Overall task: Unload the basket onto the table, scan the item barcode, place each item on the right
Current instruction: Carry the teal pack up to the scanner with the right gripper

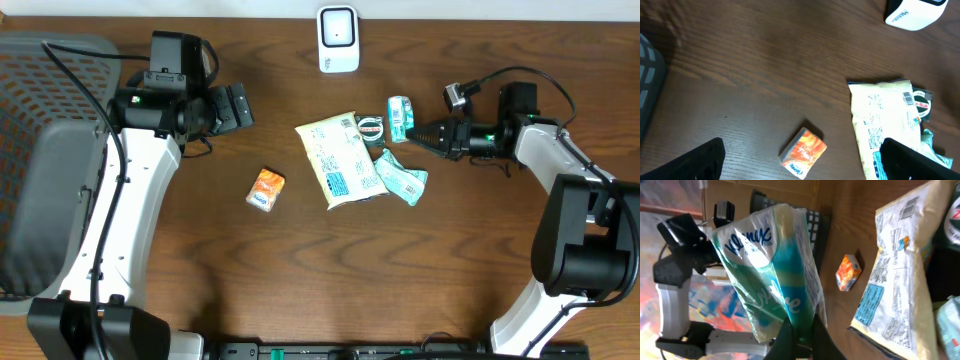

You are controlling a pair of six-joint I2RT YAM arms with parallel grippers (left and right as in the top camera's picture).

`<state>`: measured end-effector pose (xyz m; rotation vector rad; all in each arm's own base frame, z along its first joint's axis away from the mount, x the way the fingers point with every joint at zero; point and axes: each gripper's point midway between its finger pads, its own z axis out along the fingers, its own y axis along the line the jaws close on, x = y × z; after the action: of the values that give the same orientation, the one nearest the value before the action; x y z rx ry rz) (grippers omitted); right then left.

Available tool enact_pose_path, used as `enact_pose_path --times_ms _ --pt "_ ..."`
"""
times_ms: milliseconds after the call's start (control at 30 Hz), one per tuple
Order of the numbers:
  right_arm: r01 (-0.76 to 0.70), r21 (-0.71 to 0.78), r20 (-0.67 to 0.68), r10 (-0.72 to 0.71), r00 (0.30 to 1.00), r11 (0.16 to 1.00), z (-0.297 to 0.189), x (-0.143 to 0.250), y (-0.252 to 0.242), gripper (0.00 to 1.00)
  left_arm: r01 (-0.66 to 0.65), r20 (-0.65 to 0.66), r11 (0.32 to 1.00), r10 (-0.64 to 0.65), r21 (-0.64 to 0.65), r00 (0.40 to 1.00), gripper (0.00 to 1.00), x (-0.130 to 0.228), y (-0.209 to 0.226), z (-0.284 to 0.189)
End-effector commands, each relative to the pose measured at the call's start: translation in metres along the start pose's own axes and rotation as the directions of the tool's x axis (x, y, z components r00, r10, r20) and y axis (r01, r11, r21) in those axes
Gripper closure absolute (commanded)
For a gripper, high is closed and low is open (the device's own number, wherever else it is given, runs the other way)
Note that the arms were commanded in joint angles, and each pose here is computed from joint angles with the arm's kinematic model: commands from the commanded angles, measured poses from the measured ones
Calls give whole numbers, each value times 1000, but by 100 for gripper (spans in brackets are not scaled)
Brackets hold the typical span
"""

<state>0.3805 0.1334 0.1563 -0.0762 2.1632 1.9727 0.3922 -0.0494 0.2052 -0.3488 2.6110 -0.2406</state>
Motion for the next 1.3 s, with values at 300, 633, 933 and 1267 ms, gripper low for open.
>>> enact_pose_path --times_ms 300,633,933,1267 --pt "-95 233 -85 117 989 968 39 22 -24 99 -2 -4 1000 2 7 1000 2 -1 -2 1" --pt "80 616 -129 -1 992 784 63 -4 5 99 -2 -4 1000 2 7 1000 2 -1 -2 1" --pt "281 914 -116 -477 871 291 60 -98 67 99 -2 -4 1000 2 7 1000 2 -1 -2 1" --pt "226 950 -310 -736 602 -216 71 -168 79 99 -2 -4 1000 2 7 1000 2 -1 -2 1"
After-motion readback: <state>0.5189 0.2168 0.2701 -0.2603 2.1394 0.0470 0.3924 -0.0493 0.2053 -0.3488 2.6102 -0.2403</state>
